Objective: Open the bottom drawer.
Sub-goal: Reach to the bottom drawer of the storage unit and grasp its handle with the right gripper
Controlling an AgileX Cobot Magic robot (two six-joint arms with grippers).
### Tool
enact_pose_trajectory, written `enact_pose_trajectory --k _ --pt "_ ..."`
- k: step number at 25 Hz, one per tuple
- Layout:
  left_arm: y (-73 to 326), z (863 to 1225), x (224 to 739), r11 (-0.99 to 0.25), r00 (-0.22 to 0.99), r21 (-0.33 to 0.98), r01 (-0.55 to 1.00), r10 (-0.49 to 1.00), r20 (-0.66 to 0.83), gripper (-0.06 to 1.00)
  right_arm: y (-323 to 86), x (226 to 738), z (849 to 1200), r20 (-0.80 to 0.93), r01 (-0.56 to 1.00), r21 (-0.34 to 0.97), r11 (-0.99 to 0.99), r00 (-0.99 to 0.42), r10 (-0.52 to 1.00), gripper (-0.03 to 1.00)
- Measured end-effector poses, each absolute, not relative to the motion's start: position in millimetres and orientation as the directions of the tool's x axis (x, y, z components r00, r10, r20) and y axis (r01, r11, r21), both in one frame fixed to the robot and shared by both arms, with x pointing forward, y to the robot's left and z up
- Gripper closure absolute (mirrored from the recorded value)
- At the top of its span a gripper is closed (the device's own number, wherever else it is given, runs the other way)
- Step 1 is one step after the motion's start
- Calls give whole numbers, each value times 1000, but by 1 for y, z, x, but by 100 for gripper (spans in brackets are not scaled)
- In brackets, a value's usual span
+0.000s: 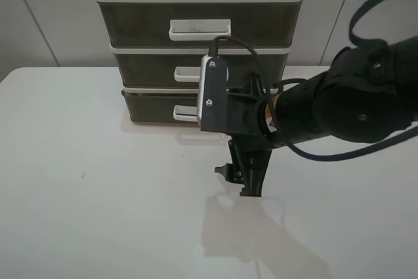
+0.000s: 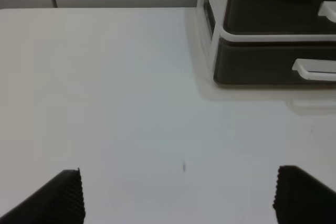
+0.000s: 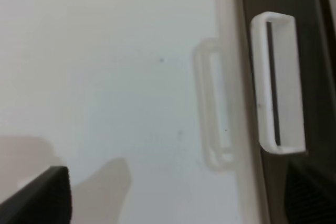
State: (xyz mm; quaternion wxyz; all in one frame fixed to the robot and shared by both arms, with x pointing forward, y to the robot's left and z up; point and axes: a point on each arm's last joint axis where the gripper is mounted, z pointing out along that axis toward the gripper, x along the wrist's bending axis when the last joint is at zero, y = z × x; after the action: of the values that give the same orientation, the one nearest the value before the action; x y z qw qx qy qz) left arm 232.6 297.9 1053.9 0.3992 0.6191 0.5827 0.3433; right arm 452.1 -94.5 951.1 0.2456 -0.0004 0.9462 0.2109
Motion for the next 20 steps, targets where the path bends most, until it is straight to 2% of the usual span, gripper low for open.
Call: enact_pose_trajectory --k 5,13,20 --pt "298 1054 233 -2 85 894 447 996 -40 20 -85 456 926 -484 -181 400 899 -874 40 17" --pt "298 1054 233 -2 85 894 447 996 -40 20 -78 468 910 -595 -298 360 884 -803 -28 17" --pt "298 1054 233 -2 85 894 447 996 -40 20 -74 483 896 -673 -207 411 888 -726 142 17"
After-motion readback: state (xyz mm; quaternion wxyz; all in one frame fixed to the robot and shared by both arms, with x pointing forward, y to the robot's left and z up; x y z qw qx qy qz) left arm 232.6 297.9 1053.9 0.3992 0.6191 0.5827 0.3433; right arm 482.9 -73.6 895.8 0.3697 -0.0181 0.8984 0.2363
